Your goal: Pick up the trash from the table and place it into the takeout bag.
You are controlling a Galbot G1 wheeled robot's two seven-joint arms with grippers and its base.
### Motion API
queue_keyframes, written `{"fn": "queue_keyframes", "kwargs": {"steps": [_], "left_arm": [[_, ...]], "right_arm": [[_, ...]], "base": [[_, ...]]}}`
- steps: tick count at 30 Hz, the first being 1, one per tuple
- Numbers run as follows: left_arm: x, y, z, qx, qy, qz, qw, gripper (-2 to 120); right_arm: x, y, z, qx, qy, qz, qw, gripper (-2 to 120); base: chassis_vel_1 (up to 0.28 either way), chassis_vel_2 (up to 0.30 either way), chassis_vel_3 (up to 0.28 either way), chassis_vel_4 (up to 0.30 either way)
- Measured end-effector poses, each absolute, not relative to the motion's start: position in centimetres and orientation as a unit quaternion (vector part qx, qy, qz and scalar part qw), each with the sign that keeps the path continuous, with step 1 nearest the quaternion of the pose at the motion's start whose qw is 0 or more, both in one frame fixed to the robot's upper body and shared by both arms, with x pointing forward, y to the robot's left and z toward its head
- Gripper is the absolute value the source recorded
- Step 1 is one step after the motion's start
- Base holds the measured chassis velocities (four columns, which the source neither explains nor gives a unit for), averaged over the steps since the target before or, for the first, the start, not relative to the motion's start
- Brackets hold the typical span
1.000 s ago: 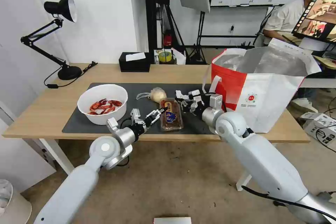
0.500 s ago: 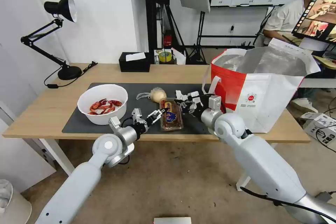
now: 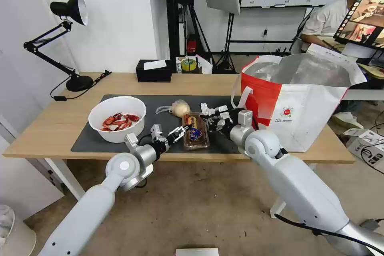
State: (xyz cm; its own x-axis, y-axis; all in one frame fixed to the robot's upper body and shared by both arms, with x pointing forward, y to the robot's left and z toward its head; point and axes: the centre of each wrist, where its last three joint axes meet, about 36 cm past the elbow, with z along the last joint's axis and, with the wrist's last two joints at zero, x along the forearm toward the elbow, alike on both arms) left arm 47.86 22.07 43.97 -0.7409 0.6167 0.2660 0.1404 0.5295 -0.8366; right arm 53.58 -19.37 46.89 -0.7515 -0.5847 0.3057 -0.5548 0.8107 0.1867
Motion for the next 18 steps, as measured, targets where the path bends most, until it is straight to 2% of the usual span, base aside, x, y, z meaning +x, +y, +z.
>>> {"fn": "queue_keyframes", "kwargs": {"steps": [18], "left_arm": [[48.3, 20.8, 44.0, -0.241, -0.822, 0.428, 0.288, 100]], "right_arm": [[53.5, -19.1, 46.5, 0.305, -0.933, -0.048, 0.182, 0]], "base": [[0.000, 0.000, 0.000, 0.000]]}}
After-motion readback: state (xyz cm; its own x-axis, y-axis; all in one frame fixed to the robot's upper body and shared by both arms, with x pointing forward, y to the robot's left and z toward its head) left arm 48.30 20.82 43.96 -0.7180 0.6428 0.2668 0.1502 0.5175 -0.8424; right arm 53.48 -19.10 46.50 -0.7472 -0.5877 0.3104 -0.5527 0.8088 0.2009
